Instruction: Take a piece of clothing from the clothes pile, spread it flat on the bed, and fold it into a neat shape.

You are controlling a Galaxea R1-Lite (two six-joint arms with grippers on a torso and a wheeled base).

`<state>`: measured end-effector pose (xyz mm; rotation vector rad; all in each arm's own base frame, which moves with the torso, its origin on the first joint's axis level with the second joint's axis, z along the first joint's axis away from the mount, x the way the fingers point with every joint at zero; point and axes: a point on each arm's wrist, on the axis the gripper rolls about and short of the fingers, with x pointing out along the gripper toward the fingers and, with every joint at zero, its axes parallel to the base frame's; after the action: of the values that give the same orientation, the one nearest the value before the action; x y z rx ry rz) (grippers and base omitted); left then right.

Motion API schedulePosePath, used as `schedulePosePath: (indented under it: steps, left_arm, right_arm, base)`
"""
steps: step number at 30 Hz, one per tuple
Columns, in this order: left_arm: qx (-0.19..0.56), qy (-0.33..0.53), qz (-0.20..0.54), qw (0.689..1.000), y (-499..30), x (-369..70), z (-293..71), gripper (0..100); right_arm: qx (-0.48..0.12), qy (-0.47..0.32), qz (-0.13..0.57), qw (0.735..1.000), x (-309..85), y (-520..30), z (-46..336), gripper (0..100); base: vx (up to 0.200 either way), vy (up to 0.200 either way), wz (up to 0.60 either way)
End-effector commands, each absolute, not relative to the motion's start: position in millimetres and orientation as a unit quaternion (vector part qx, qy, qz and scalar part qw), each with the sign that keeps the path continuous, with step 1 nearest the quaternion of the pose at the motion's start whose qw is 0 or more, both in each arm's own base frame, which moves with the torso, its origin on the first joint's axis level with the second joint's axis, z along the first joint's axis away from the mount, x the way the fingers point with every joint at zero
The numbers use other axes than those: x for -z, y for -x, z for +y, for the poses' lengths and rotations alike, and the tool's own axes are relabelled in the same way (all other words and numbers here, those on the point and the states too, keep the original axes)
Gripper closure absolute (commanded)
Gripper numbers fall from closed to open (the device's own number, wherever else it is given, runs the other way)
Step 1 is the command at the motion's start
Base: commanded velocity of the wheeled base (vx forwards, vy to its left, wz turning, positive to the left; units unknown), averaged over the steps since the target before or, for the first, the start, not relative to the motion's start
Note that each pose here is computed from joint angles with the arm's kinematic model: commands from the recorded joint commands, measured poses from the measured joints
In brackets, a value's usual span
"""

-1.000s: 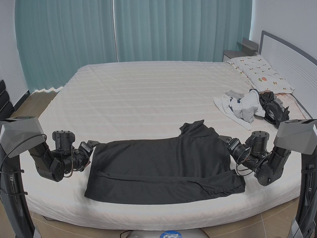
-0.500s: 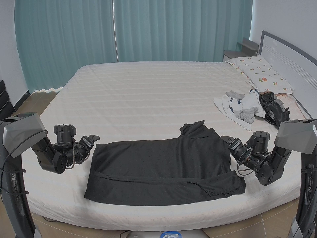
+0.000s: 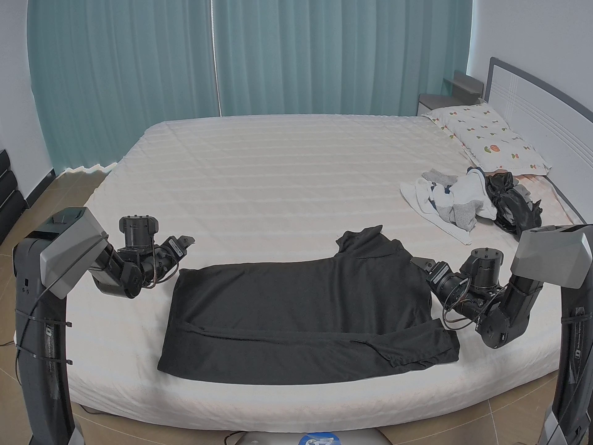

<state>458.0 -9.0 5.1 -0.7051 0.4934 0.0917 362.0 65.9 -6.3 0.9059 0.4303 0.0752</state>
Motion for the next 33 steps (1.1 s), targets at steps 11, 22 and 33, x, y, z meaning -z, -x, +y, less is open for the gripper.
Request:
schedulePosePath:
  steps: [11,22,33]
  left_arm:
    - [-0.058,0.288,0.252,0.922,-476,30,-20,0]
    - [-0.063,0.283,0.253,0.923,-479,37,-23,0]
    - [-0.062,0.279,0.26,0.922,-480,44,-25,100]
  right_arm:
    - [-0.033,-0.432,0.21,0.877,13,-364,65,0]
    - [-0.035,-0.431,0.212,0.877,14,-365,66,0]
    - [-0.033,-0.431,0.204,0.879,11,-370,63,0]
  base:
    - [0.0,0.0,0.0]
    - [0.0,0.0,0.0]
    - [0.0,0.0,0.0]
